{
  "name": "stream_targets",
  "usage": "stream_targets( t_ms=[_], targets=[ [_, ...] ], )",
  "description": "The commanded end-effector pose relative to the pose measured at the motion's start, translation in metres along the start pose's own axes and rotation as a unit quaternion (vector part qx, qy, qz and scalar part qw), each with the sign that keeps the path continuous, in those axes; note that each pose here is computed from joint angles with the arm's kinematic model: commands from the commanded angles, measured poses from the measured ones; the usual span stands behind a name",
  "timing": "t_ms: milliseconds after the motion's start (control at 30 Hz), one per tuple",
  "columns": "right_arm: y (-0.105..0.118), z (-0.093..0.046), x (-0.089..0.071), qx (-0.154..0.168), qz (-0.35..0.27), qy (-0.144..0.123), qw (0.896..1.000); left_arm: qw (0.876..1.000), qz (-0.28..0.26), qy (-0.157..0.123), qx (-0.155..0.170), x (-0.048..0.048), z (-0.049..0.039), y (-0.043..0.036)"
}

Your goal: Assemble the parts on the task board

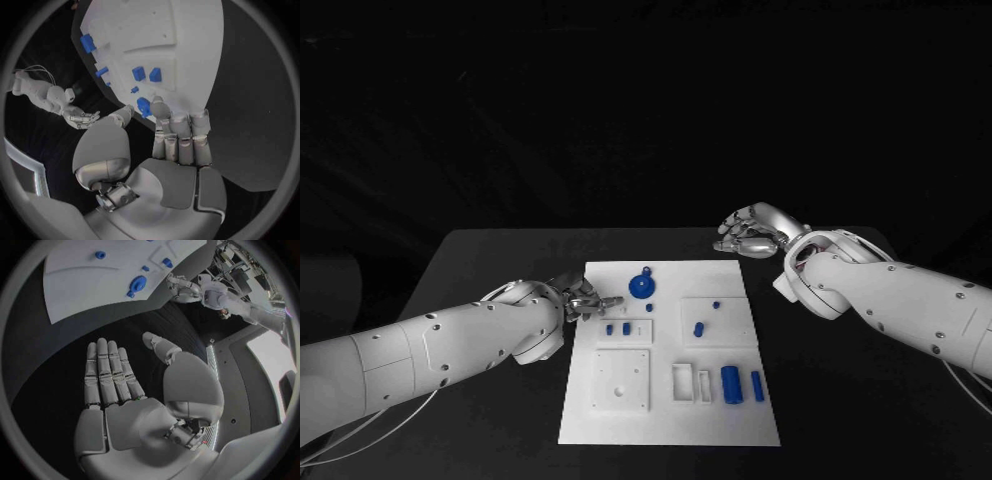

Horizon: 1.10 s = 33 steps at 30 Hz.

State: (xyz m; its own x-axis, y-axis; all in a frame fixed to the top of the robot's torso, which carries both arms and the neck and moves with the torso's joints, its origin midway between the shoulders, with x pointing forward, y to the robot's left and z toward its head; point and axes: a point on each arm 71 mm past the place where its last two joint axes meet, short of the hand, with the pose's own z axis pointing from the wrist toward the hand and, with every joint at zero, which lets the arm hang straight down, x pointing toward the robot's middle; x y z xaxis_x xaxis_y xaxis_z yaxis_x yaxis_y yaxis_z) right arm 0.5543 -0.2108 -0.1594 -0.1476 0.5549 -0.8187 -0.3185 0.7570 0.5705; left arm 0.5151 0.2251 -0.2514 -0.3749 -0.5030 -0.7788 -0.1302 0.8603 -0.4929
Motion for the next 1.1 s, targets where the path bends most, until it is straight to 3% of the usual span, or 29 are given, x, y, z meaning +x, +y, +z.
stream_targets(
  t_ms=[33, 167, 267, 400, 567, 867, 1100],
  targets=[
    [0.001, 0.0, 0.0, -0.006, -0.002, 0.001, 1.0, 0.998, -0.056, -0.015, 0.017, -0.006, -0.0005, -0.0043],
    [0.0, 0.0, 0.0, -0.004, -0.001, 0.001, 1.0, 0.993, -0.1, -0.028, 0.064, -0.0149, -0.0015, -0.0169],
    [-0.001, 0.001, 0.0, -0.003, -0.001, 0.001, 1.0, 0.988, -0.106, -0.022, 0.112, -0.0145, -0.0022, -0.0288],
    [-0.003, 0.001, -0.001, -0.001, -0.002, 0.0, 1.0, 0.985, -0.059, -0.02, 0.164, -0.0101, -0.003, -0.0439],
    [-0.003, 0.001, -0.001, 0.0, -0.002, 0.0, 1.0, 0.976, 0.026, -0.042, 0.213, -0.0059, -0.0009, -0.0606],
    [-0.003, 0.002, -0.001, 0.0, -0.001, 0.0, 1.0, 0.952, 0.147, -0.052, 0.265, 0.011, -0.0006, -0.0868],
    [-0.001, 0.003, 0.001, -0.003, 0.0, 0.002, 1.0, 0.939, 0.211, -0.053, 0.268, 0.019, 0.0041, -0.0937]
  ],
)
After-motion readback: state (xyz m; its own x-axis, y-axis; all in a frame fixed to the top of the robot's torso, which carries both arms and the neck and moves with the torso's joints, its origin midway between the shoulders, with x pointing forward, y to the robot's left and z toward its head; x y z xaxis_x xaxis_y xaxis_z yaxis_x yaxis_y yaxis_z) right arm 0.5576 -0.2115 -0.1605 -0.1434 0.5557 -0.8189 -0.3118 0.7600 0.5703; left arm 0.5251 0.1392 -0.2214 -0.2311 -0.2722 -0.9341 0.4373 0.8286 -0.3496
